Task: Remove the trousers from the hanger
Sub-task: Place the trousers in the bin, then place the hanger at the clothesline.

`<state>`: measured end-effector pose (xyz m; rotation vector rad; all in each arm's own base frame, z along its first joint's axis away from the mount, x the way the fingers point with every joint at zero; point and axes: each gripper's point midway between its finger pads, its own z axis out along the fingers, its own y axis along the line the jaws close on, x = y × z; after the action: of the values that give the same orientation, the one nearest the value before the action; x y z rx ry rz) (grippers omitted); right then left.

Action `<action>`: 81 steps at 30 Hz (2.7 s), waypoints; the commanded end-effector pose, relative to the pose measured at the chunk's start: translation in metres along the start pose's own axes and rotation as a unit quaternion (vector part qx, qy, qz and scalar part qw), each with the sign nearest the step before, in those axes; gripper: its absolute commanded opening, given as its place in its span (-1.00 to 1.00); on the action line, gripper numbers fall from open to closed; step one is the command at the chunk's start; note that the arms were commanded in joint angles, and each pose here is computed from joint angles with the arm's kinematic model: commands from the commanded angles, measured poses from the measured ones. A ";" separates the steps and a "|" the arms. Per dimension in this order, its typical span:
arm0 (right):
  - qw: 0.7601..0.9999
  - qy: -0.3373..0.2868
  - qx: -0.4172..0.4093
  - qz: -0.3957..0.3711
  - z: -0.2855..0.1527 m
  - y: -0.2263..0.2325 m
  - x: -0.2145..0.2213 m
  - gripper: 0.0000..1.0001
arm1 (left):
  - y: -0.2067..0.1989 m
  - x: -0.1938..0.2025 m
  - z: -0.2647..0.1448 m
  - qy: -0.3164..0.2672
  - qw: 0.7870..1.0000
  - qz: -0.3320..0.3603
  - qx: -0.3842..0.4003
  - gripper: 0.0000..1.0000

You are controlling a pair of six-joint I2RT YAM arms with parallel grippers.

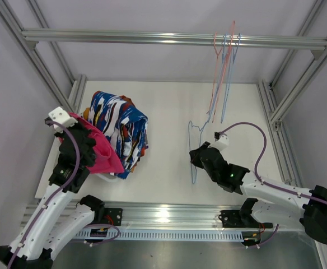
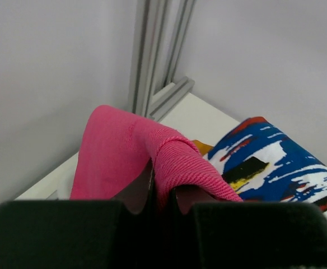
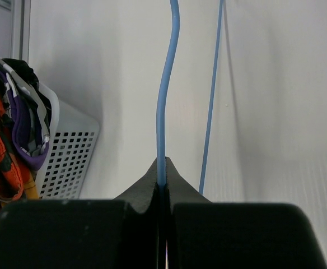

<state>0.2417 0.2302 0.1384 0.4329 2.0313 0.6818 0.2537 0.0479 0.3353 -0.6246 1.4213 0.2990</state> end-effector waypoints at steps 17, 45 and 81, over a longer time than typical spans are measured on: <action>1.000 0.005 0.005 -0.003 0.017 -0.005 0.008 -1.00 | -0.105 0.007 0.021 0.027 0.983 -0.018 0.179 -0.96; 1.000 0.026 -0.004 -0.011 0.012 0.001 0.020 -1.00 | -0.140 0.000 -0.030 0.055 0.934 -0.042 0.352 0.68; 0.992 -0.016 0.036 -0.121 0.009 0.040 0.065 -1.00 | -0.094 -0.030 -0.028 -0.015 0.957 -0.071 0.281 0.92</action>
<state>0.2163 0.3128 0.1165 0.2280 2.0908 0.5408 0.2792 -0.0418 0.3858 -0.2356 1.3471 -0.2193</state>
